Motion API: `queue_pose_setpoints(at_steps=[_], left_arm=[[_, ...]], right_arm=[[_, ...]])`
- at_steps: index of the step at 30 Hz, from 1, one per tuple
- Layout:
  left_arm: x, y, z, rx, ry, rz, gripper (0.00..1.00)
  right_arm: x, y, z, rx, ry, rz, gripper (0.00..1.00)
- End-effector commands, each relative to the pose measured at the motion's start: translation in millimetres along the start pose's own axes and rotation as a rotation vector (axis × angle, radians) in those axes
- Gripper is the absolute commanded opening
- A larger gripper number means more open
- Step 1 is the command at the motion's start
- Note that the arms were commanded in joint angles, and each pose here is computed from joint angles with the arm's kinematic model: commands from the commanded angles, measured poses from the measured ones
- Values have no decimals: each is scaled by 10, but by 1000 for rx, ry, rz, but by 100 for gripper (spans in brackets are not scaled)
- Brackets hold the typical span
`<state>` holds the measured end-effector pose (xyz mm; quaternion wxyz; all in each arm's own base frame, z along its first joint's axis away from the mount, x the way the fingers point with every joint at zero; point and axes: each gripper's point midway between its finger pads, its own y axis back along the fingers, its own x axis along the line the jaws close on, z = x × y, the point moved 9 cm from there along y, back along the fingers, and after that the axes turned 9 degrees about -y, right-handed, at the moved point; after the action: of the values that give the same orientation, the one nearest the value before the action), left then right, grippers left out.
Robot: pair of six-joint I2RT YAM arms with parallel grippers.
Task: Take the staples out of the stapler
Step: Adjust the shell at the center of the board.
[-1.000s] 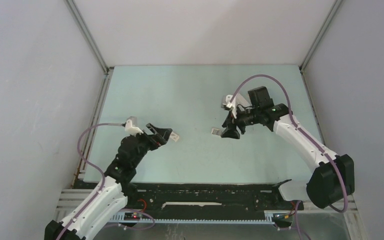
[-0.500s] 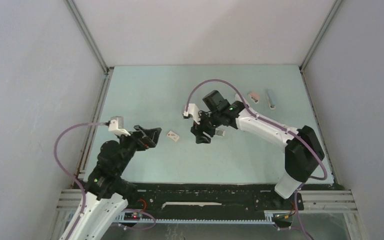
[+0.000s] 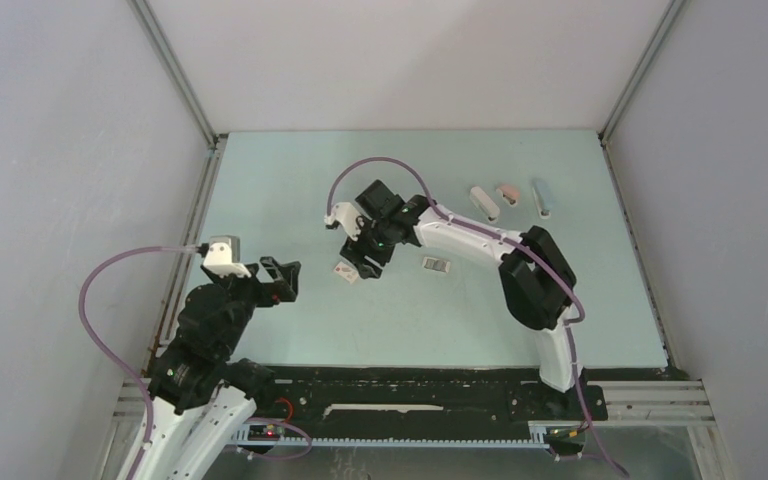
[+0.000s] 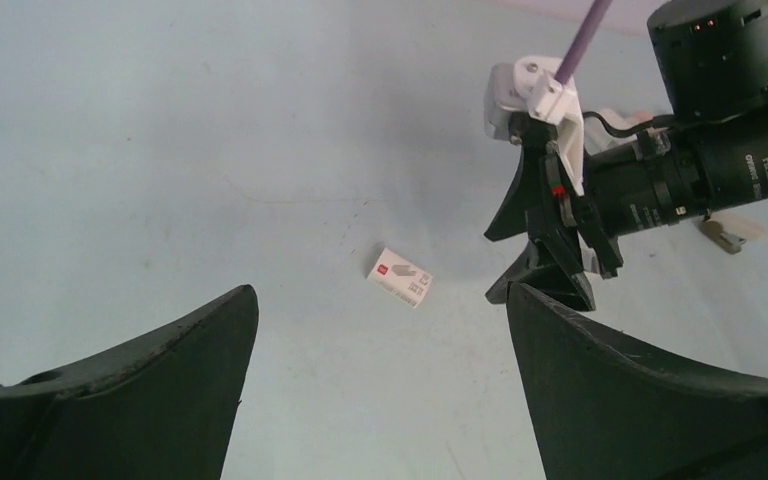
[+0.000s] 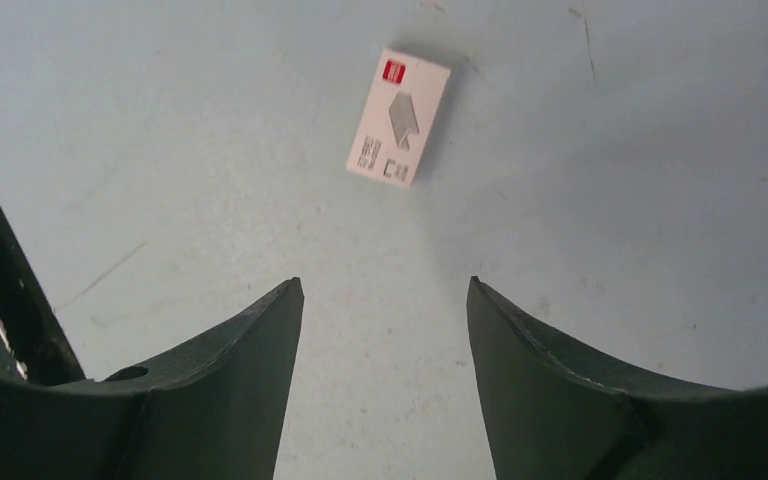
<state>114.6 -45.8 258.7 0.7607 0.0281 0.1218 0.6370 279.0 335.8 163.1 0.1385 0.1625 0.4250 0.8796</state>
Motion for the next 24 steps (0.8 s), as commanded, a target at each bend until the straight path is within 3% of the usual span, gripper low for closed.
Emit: queue_pose_setpoints(at_steps=[1,13,24], left_arm=[[70,81,96,-34,-50,45,100],[162,237,148,-132,-22,106,100],[175,283,152,-169,-11,103,100]], right_arm=[[55,-89,257,-34,-13,-48,71],[94,-531,411,30,-80,16,77],[88,-834,323,88,-77,-96,76]])
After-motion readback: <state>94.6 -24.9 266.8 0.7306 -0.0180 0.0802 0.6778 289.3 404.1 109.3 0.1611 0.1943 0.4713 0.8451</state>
